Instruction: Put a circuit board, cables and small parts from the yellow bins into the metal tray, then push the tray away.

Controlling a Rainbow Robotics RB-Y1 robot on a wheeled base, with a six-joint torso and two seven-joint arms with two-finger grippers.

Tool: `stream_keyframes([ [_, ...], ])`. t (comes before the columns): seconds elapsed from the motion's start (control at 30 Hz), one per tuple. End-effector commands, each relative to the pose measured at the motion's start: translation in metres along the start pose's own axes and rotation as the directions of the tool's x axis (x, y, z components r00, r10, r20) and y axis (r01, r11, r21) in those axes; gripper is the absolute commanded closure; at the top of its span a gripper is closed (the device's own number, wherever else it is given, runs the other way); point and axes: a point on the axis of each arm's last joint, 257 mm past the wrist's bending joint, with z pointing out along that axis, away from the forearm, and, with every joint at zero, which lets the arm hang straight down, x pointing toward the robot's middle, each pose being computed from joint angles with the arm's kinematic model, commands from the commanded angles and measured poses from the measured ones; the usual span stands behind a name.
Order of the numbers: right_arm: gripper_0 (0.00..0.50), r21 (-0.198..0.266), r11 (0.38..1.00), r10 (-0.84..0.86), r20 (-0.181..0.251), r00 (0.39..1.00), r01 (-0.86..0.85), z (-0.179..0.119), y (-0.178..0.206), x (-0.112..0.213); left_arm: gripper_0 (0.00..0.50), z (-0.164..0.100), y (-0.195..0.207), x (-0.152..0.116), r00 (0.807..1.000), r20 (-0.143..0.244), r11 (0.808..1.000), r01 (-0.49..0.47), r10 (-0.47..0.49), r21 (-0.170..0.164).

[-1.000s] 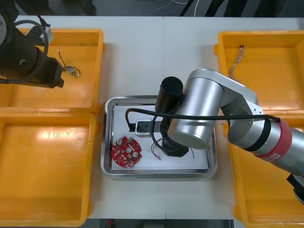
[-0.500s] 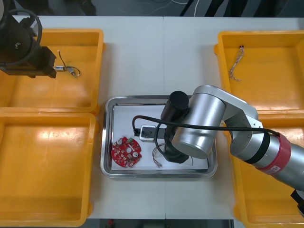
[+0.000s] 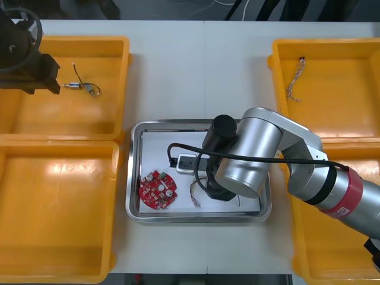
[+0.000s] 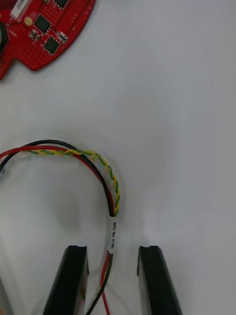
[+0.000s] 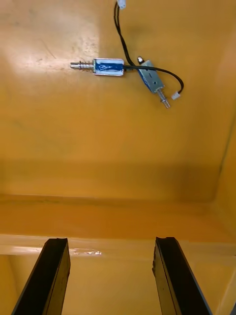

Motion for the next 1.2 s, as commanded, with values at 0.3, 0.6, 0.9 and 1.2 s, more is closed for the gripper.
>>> stream_keyframes([
  [0.3, 0.000, 0.013, 0.999, 0.035, 0.026, 0.999, -0.036, -0.008, 0.004, -0.008, 0.000, -0.011, -0.008, -0.070, 0.992, 0.117, 0.999, 0.032, -0.036, 0.033],
  [0.6, 0.000, 0.082, 0.995, 0.051, 0.073, 0.996, -0.057, -0.057, -0.014, -0.020, 0.000, 0.013, -0.008, -0.086, 0.986, 0.143, 0.996, 0.082, -0.084, 0.023],
  [0.9, 0.000, 0.100, 0.981, 0.163, 0.056, 0.985, -0.168, -0.106, -0.036, -0.002, 0.000, 0.022, 0.008, -0.085, 0.964, 0.128, 0.972, 0.235, -0.232, -0.012],
  [1.2, 0.000, 0.151, 0.935, 0.293, 0.181, 0.939, -0.321, -0.150, -0.089, 0.002, 0.000, 0.032, 0.024, -0.089, 0.929, 0.143, 0.935, 0.352, -0.342, -0.052],
])
